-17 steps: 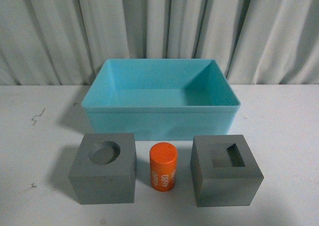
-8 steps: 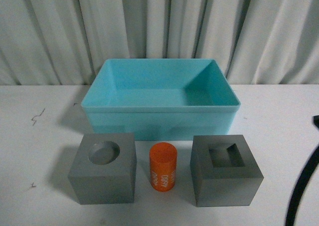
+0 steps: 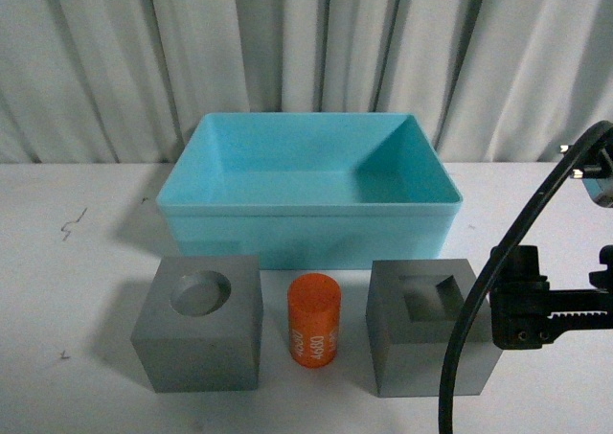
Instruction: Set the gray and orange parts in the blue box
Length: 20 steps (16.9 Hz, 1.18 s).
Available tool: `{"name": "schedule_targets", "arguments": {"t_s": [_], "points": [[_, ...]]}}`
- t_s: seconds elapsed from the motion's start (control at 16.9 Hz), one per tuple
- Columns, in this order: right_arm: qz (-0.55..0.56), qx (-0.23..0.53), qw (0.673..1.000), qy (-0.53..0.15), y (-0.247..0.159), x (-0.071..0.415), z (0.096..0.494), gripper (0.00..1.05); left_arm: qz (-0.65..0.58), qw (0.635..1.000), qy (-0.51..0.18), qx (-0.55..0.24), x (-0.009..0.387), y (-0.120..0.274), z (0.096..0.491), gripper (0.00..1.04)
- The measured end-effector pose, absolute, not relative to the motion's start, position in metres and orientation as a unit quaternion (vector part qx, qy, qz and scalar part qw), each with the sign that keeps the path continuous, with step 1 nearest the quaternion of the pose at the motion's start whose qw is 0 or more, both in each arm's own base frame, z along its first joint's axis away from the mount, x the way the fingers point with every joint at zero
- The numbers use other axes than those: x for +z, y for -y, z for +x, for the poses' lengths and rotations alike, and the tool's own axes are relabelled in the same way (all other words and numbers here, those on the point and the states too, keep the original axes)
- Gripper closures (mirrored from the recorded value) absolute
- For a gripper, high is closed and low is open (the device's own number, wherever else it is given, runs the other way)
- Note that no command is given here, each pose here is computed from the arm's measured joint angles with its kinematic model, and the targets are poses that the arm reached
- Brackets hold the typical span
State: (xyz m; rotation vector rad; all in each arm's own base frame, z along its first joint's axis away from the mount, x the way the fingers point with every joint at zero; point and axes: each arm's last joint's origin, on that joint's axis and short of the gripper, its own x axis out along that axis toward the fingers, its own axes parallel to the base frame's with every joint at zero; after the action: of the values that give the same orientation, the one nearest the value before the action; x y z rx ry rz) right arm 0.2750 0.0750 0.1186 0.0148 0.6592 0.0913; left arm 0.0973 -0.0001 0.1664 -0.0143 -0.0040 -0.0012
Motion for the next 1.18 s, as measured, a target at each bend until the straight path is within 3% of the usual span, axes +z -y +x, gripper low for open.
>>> {"name": "schedule_targets", "arguments": {"t_s": [0.36, 1.01, 1.18], "points": [[-0.001, 0.069, 0.941, -0.331, -0.099, 0.112, 0.287, 0.06, -0.007, 1.000, 0.002, -0.001, 0.166, 0.000, 0.097, 0.07], [-0.003, 0.057, 0.933, -0.354, -0.107, 0.091, 0.293, 0.06, -0.007, 1.000, 0.002, 0.000, 0.166, 0.000, 0.097, 0.07], [0.005, 0.050, 0.933, -0.356, -0.106, 0.088, 0.290, 0.34, -0.007, 1.000, 0.002, -0.001, 0.166, 0.000, 0.097, 0.07]]}}
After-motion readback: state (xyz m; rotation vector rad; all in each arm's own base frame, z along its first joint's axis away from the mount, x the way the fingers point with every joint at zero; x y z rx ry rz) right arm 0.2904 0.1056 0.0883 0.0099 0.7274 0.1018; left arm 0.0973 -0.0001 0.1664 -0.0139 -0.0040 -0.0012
